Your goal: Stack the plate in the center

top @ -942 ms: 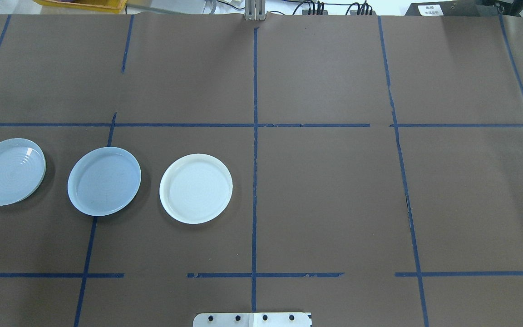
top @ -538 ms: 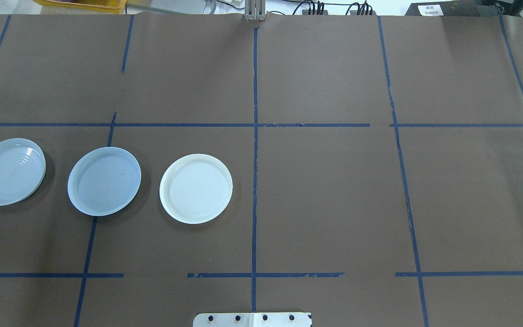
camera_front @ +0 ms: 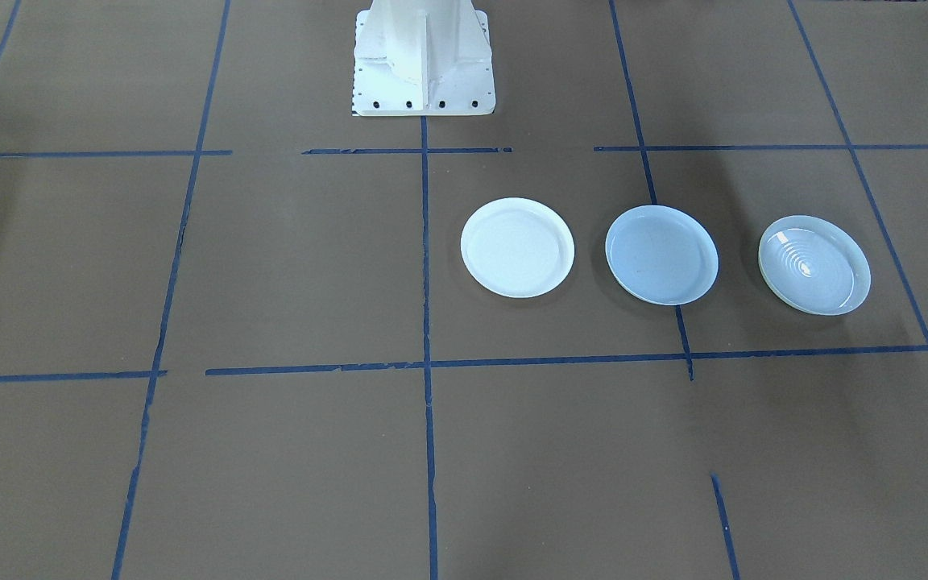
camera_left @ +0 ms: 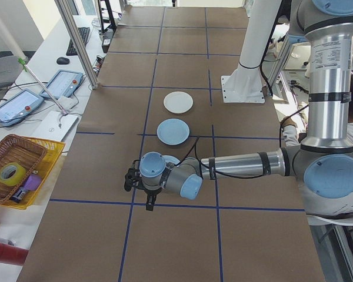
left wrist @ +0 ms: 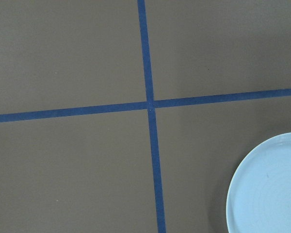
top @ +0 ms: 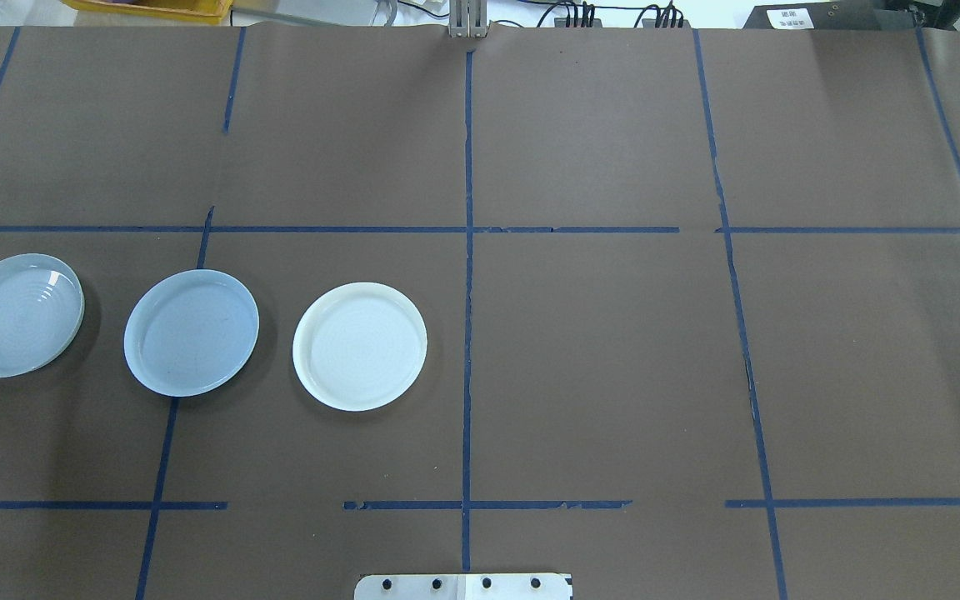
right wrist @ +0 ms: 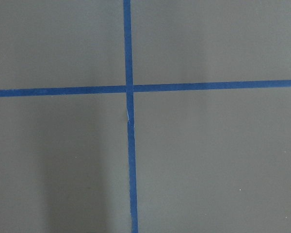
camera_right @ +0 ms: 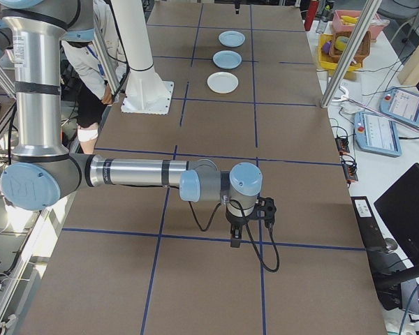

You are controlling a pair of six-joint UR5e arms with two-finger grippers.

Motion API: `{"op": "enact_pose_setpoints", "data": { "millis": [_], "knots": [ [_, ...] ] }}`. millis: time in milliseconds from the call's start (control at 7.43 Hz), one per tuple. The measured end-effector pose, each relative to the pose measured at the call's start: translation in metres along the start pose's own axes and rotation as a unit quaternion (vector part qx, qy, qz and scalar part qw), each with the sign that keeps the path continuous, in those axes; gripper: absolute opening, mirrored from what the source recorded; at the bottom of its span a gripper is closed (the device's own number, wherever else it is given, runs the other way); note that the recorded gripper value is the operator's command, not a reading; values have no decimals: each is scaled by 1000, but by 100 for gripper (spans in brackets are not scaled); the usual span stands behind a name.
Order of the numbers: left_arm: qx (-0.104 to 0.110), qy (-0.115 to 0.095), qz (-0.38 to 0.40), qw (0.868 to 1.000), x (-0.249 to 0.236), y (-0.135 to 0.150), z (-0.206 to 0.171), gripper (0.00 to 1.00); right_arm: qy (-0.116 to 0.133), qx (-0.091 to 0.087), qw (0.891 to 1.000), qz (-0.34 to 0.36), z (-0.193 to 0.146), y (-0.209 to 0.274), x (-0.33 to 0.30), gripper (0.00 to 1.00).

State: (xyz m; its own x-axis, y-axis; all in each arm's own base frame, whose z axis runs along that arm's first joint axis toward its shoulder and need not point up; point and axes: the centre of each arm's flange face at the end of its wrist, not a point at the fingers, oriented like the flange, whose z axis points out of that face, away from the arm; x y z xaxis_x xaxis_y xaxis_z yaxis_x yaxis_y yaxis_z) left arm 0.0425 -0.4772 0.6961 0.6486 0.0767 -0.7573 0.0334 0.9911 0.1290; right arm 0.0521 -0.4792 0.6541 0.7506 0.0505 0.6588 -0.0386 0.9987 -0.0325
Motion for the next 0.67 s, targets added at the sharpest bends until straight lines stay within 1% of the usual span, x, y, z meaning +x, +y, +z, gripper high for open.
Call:
{"op": "enact_pose_setpoints", "data": {
  "millis": [135, 404, 538, 673],
  "knots": [
    [-7, 9, -8, 1000, 14, 5, 22, 100, 0, 0, 1000, 0, 0, 0, 0, 100],
    [-28, 22, -13, 999, 35, 12, 49, 98, 0, 0, 1000, 0, 0, 0, 0, 100],
    [-38, 27, -15, 999, 38, 13, 58, 95, 0, 0, 1000, 0, 0, 0, 0, 100],
    [-46, 31, -16, 998, 40, 14, 65, 89, 0, 0, 1000, 0, 0, 0, 0, 100]
  ]
}}
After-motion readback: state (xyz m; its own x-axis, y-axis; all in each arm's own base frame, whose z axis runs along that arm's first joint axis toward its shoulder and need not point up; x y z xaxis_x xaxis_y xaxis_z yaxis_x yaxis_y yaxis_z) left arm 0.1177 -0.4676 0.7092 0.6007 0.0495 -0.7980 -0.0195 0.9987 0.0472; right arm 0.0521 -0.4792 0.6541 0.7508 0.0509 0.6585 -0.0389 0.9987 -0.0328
